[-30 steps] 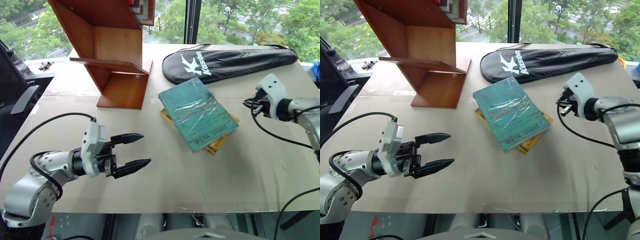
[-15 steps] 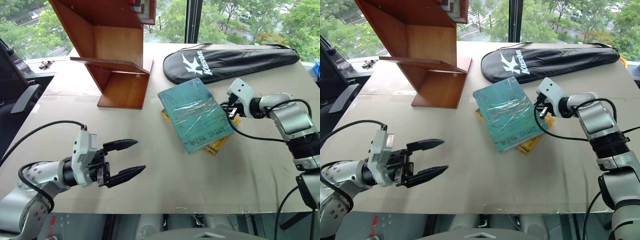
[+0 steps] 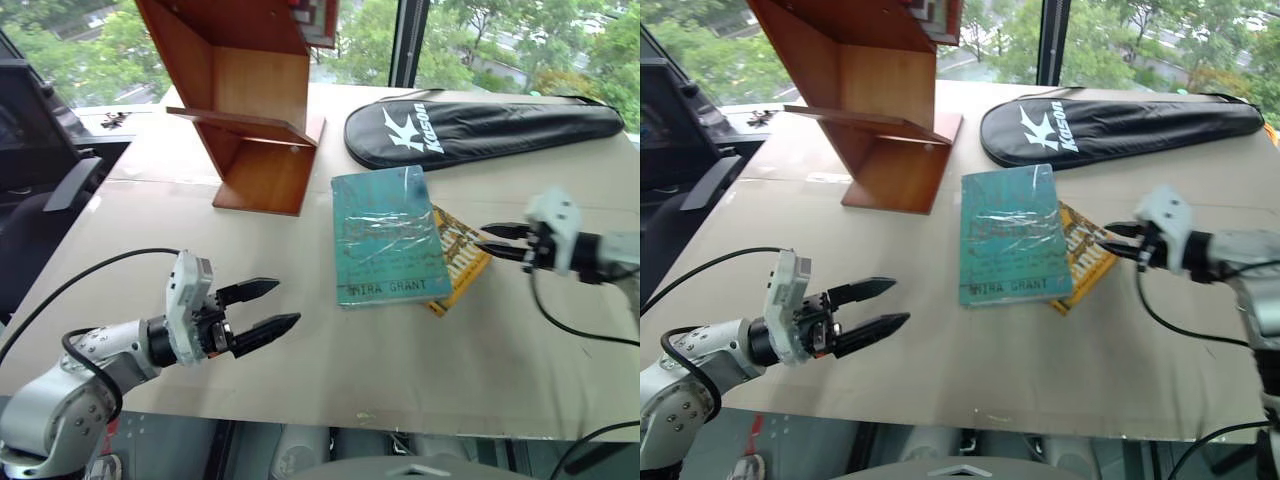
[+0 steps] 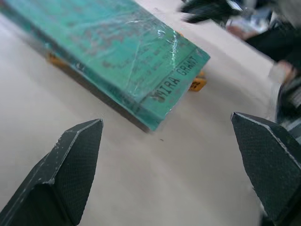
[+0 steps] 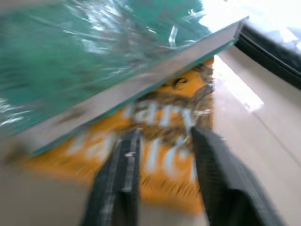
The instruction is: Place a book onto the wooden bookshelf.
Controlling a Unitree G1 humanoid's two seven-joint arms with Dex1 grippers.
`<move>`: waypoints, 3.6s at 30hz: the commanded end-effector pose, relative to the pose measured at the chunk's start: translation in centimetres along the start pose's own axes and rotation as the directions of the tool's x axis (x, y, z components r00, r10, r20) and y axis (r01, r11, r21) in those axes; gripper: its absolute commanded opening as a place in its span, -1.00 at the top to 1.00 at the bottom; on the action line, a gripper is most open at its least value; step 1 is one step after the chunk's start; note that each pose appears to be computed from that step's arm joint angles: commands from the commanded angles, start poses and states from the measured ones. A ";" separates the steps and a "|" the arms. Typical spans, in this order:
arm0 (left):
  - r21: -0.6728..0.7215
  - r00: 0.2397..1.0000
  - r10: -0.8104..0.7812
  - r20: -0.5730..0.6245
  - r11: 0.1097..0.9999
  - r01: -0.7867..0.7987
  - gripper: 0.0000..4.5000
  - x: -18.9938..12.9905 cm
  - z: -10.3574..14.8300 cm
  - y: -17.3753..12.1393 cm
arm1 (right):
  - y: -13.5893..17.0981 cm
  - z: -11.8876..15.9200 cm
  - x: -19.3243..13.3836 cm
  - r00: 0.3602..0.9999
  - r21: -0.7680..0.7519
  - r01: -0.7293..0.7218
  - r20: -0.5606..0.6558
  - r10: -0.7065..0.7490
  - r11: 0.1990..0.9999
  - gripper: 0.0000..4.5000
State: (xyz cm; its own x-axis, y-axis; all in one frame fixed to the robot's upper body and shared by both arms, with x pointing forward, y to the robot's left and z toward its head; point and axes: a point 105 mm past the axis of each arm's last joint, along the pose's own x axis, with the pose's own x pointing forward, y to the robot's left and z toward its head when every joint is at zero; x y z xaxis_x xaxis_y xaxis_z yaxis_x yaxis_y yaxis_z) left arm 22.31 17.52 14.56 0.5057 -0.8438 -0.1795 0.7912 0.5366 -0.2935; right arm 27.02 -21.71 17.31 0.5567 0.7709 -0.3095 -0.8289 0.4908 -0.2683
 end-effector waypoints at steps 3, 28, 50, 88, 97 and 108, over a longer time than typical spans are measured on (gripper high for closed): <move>-0.313 1.000 -0.006 0.013 0.950 0.009 -1.00 0.6 1.6 2.3 | 4.8 4.5 -2.4 0.982 -0.107 -0.111 0.142 0.126 0.988 -0.89; -0.787 0.980 -0.197 0.020 0.602 0.137 -0.68 13.7 -2.1 6.2 | 8.4 6.0 -1.1 0.974 -0.084 0.035 0.224 -0.015 0.996 -1.00; 0.020 0.973 -0.208 0.098 0.978 0.207 0.98 4.4 10.0 -2.8 | 5.1 4.3 -2.0 0.950 0.017 0.138 0.281 -0.137 0.990 -1.00; 0.979 0.629 0.761 -0.158 0.036 0.202 0.98 -0.9 22.9 12.3 | 1.9 9.2 -0.7 0.825 -0.056 0.149 0.557 -0.093 0.987 -1.00; 0.977 0.793 0.581 -0.184 0.198 0.081 -0.09 -2.7 22.4 7.9 | 2.5 11.2 -1.2 0.779 -0.068 0.111 0.625 -0.044 0.991 -1.00; 0.654 0.980 -0.169 -0.105 0.731 0.197 -0.09 1.0 17.5 -6.0 | 1.5 11.4 -1.3 0.796 -0.067 0.080 0.605 -0.023 0.995 -1.00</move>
State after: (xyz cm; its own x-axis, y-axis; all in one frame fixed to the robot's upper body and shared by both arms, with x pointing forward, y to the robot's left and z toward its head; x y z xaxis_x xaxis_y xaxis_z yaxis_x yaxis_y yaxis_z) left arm 24.91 14.50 33.67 0.3621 -0.9035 -0.2292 0.8699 0.2392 0.4315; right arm 24.87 -17.16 27.09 0.4438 0.8414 0.3084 -0.7795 0.5322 -0.3303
